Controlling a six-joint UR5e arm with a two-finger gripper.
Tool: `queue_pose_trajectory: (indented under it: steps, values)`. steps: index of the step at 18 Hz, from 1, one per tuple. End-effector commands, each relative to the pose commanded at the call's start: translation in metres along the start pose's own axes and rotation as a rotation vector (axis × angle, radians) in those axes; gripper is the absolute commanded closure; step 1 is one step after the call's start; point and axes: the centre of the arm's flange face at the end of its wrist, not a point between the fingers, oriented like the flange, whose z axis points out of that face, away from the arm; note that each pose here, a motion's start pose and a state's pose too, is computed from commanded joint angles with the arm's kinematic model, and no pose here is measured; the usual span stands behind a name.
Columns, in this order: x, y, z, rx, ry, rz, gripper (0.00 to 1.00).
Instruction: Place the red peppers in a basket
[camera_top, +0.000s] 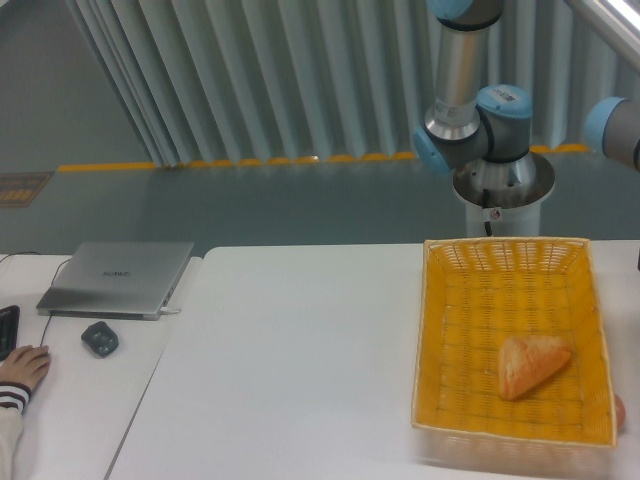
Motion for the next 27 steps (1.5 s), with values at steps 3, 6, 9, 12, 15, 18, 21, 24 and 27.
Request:
queue_pose_trajectory:
  steps: [3,6,9,12,15,18,21,24,27]
  values:
    - [-0.004,0.001,-0.002,0.001,-0.029,-0.007,0.00]
    - [-0.007,-0.005,0.002,0.000,-0.036,-0.007,0.00]
    - [-0.005,-0.025,0.006,0.037,-0.047,-0.100,0.00]
    - [-0.005,-0.031,0.007,0.079,-0.051,-0.099,0.00]
    - [-0.006,-0.031,0.005,0.078,-0.065,-0.096,0.00]
    - [-0.006,-0.031,0.001,0.076,-0.069,-0.105,0.00]
    - [-0.007,-0.032,0.002,0.072,-0.071,-0.070,0.00]
    - [-0.019,-0.039,0.008,0.064,-0.077,0.152,0.00]
    - [-0.020,-0.044,0.017,0.062,-0.070,0.317,0.00]
